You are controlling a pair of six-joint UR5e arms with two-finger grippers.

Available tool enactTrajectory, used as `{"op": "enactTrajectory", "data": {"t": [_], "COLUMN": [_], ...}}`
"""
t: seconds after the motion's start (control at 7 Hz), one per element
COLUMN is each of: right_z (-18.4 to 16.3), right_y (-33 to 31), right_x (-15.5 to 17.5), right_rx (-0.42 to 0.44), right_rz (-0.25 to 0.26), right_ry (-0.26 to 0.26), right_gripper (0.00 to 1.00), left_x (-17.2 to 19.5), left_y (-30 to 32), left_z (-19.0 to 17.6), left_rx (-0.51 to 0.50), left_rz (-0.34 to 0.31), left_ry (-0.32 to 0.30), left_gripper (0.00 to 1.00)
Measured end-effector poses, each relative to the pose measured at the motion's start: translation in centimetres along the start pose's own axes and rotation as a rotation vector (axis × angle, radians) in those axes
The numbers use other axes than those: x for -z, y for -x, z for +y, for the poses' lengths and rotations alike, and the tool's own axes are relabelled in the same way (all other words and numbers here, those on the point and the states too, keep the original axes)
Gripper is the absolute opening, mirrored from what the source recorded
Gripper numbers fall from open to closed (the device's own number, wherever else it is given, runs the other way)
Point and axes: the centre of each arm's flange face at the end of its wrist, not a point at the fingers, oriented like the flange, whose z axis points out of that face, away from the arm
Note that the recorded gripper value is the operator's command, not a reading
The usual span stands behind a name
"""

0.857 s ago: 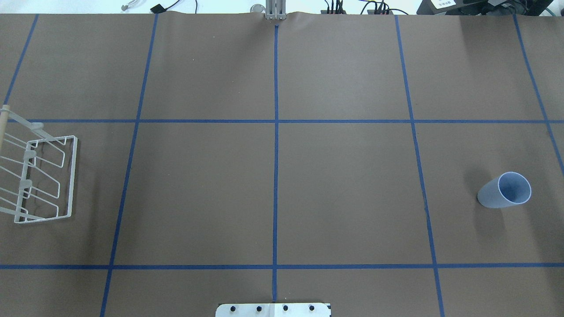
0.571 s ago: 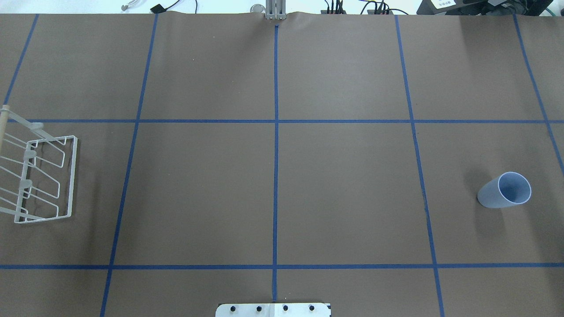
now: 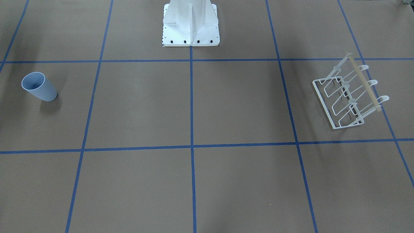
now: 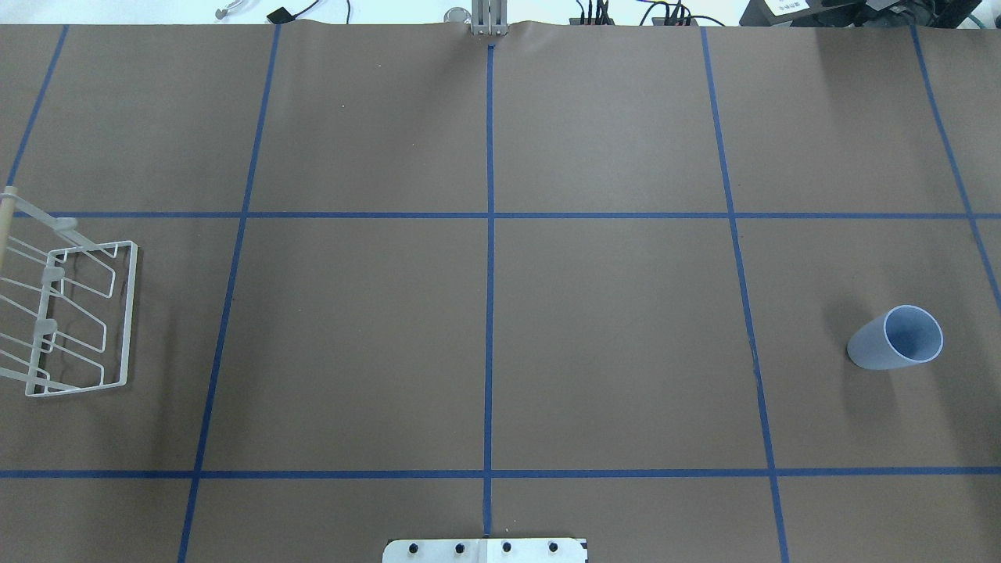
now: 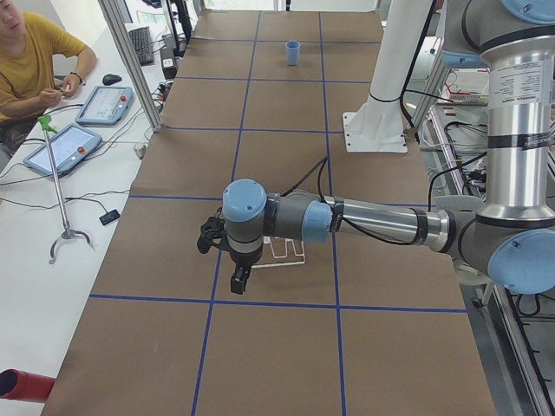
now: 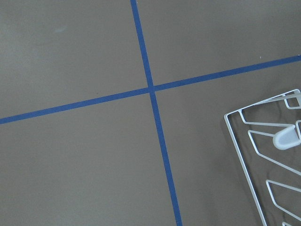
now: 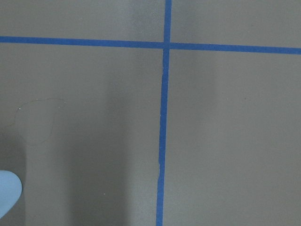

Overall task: Hang cup on cup holder
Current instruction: 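Move the right gripper toward the light-blue cup, then grasp the light-blue cup at its base with the right gripper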

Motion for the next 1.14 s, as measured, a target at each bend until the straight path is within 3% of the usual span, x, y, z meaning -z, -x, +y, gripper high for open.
{"op": "enactTrajectory", "data": {"t": [0.29, 0.57, 0.86, 1.0, 1.14], "right_z": [-1.8, -5.3, -7.0, -6.6, -5.5], "right_y": [2.3, 7.3, 13.5, 17.2, 20.9], "right_x": [0.8, 1.0, 0.1, -0.8, -2.4], "right_rx": [0.105, 0.225, 0.298, 0.282, 0.256], "right_rz": [-0.016, -0.059, -0.14, -0.173, -0.169], "right_ry": [-0.088, -0.132, -0.132, -0.124, -0.115], "right_gripper": [1.0, 1.0, 0.99, 0.99, 0.98], "left_x": [0.9, 1.9, 2.6, 2.7, 2.8], "left_y": [-0.6, -1.5, -2.1, -2.3, -2.4], "left_z": [-1.0, -2.4, -2.8, -2.9, -3.0], "left_rx": [-0.061, -0.147, -0.195, -0.215, -0.232], "left_rz": [-0.007, -0.018, -0.018, -0.02, -0.022], "left_ry": [-0.066, -0.156, -0.199, -0.22, -0.237], "left_gripper": [0.98, 0.98, 0.98, 0.99, 0.98]}}
